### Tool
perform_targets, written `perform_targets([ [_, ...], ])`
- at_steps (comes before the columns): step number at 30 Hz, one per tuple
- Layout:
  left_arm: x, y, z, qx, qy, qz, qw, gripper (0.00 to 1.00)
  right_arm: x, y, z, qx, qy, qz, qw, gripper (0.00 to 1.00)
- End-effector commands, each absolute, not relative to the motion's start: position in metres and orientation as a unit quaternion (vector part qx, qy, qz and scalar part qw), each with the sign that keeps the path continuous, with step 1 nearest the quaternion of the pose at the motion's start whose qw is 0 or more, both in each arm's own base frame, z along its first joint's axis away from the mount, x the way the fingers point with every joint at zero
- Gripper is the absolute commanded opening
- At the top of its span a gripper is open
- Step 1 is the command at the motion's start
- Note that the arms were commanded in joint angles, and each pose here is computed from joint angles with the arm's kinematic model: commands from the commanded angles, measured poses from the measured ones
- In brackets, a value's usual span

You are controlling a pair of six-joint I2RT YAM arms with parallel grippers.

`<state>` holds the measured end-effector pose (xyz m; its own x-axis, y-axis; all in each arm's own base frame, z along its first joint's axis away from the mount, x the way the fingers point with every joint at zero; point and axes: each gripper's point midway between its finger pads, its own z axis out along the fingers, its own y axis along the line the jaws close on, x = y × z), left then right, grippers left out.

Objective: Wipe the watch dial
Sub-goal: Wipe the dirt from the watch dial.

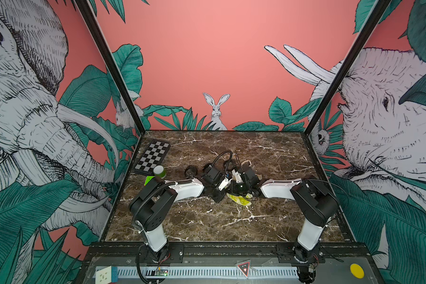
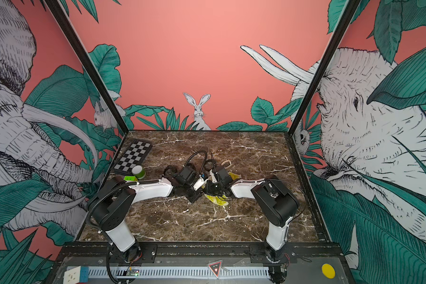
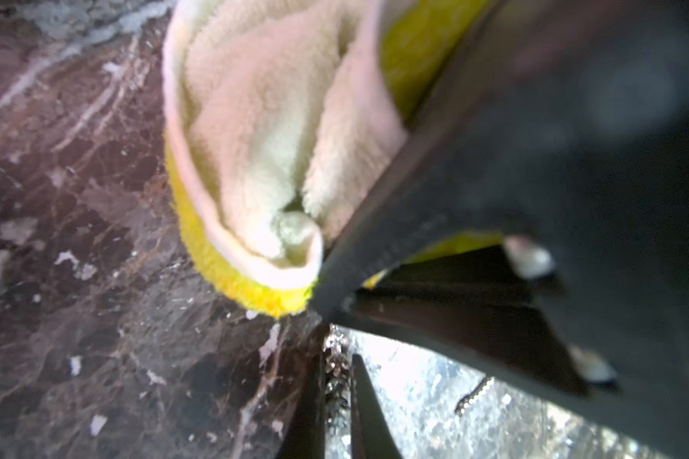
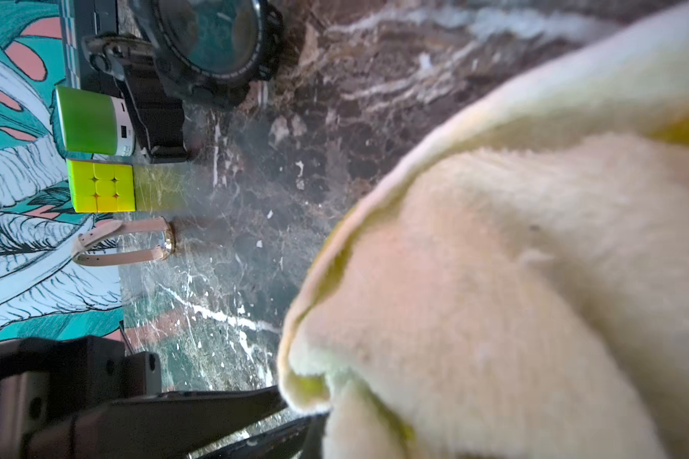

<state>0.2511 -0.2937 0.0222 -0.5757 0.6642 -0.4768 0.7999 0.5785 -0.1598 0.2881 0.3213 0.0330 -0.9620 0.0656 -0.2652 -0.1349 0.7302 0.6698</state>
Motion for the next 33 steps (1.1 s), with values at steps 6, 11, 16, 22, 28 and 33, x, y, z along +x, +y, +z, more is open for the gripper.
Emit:
perform_targets([
  [6, 0.215, -0.264, -0.005, 0.42, 0.889, -0.154, 0.1, 0.02, 0.286, 0.266, 0.019, -0.015, 0.961, 0.222, 0.165, 0.0],
  [11, 0.214, -0.264, -0.008, 0.415, 0.891, -0.158, 0.097, 0.01, 0.284, 0.255, 0.027, -0.023, 0.962, 0.204, 0.179, 0.0],
  [16, 0.214, -0.264, -0.007, 0.414, 0.891, -0.157, 0.099, 0.02, 0.28, 0.262, 0.041, -0.033, 0.954, 0.234, 0.186, 0.0],
  [22, 0.218, -0.263, -0.003, 0.41, 0.893, -0.151, 0.107, 0.02, 0.271, 0.223, 0.083, -0.043, 0.952, 0.182, 0.242, 0.23],
  [28, 0.219, -0.264, -0.001, 0.403, 0.895, -0.155, 0.114, 0.02, 0.249, 0.189, 0.099, -0.045, 0.95, 0.152, 0.269, 0.39],
  [33, 0.219, -0.264, 0.0, 0.399, 0.896, -0.156, 0.115, 0.02, 0.236, 0.208, 0.088, -0.062, 0.941, 0.21, 0.259, 0.43],
])
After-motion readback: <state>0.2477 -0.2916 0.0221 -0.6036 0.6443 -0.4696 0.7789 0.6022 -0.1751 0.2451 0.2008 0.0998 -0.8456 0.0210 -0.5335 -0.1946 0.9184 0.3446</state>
